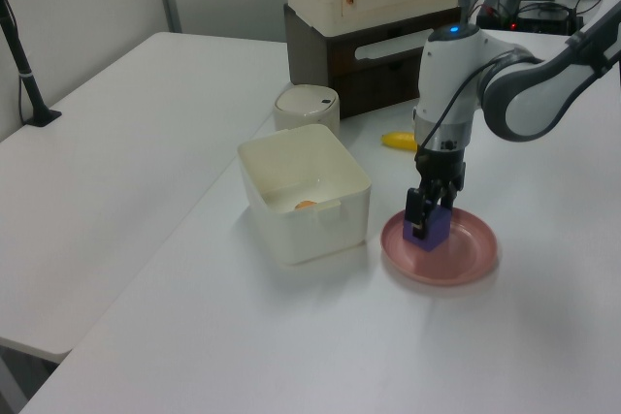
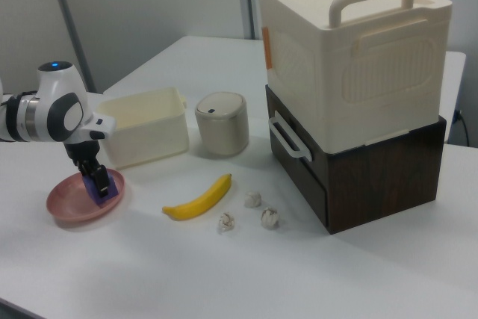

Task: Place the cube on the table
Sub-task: 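Close the gripper on the purple cube and lift it off the plate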

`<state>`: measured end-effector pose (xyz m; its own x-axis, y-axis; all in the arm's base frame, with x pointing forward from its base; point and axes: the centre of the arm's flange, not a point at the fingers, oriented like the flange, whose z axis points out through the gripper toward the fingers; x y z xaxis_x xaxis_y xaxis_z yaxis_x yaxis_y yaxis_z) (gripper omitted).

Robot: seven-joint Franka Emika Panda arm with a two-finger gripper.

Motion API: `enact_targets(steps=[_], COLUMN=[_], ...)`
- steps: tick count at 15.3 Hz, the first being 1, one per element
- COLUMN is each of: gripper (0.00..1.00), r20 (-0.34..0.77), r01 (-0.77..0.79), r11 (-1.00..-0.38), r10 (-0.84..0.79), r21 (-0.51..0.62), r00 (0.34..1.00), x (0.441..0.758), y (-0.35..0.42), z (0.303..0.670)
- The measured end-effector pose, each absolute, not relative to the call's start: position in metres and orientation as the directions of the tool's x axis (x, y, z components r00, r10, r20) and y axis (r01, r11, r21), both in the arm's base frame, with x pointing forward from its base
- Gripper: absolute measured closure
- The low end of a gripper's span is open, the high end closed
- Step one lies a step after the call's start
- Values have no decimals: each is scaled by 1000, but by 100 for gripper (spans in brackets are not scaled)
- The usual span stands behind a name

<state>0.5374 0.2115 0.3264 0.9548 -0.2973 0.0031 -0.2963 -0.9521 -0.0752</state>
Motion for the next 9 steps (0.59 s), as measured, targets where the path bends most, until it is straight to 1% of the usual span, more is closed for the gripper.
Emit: enact_targets(steps=[2, 3, 6, 9], gripper=[35, 42, 42, 42], r20=[21, 28, 59, 38], r01=[-307, -315, -315, -294], r11=[-948, -944, -942, -954], r10=[-310, -319, -323, -297], r21=[-87, -93, -117, -64], r00=[950, 947, 945, 954], x=[542, 544, 550, 547], y=[213, 214, 222, 219], z=[329, 333, 356, 382])
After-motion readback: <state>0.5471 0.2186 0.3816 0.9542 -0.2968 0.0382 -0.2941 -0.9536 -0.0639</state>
